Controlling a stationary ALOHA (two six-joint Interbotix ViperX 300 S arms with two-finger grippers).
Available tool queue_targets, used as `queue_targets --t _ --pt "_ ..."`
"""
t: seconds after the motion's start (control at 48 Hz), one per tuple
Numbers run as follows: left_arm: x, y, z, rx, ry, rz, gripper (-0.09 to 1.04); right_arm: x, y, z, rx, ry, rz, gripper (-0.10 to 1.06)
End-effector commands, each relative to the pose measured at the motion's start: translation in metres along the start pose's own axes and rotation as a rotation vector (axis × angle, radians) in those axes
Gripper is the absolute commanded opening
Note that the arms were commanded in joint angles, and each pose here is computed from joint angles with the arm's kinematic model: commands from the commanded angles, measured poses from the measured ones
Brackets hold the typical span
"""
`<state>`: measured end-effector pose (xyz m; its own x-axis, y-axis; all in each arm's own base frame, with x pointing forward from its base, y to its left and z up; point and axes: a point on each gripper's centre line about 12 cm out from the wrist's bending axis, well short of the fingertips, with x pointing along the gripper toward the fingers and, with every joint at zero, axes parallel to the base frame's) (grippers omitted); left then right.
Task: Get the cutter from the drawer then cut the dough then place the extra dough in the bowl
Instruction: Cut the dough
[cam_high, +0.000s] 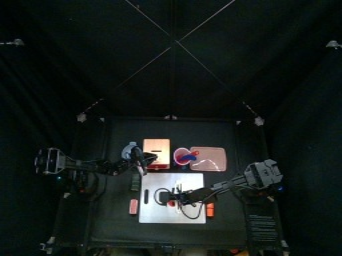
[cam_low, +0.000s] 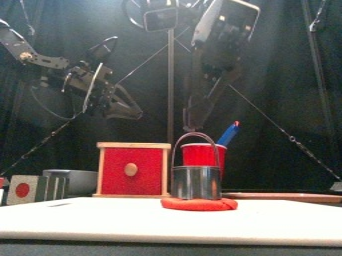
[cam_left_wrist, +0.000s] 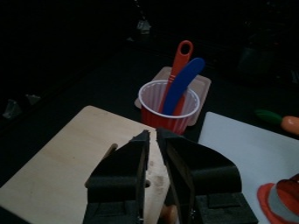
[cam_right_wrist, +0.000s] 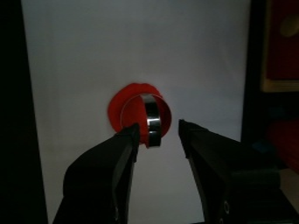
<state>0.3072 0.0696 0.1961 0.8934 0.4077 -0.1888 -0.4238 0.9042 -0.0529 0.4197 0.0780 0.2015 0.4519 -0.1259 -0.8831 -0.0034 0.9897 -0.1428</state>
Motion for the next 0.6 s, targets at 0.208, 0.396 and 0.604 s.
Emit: queue_targets --t 0.208,0.396,0.604 --pt "-0.002 -0.032 0.001 0.042 -0.056 -0.092 0.63 -0.050 -0.020 -0.014 -0.018 -0.306 0.004 0.79" --pt "0.002 -0.055 -0.010 0.051 -0.029 -0.143 0.71 -0.069 -0.031 -0.038 -0.048 -0.548 0.113 0.79" --pt "0.004 -0.091 -0.021 0.064 -0.038 -0.223 0.83 -0.060 -0.047 -0.073 0.018 -0.766 0.274 0.79"
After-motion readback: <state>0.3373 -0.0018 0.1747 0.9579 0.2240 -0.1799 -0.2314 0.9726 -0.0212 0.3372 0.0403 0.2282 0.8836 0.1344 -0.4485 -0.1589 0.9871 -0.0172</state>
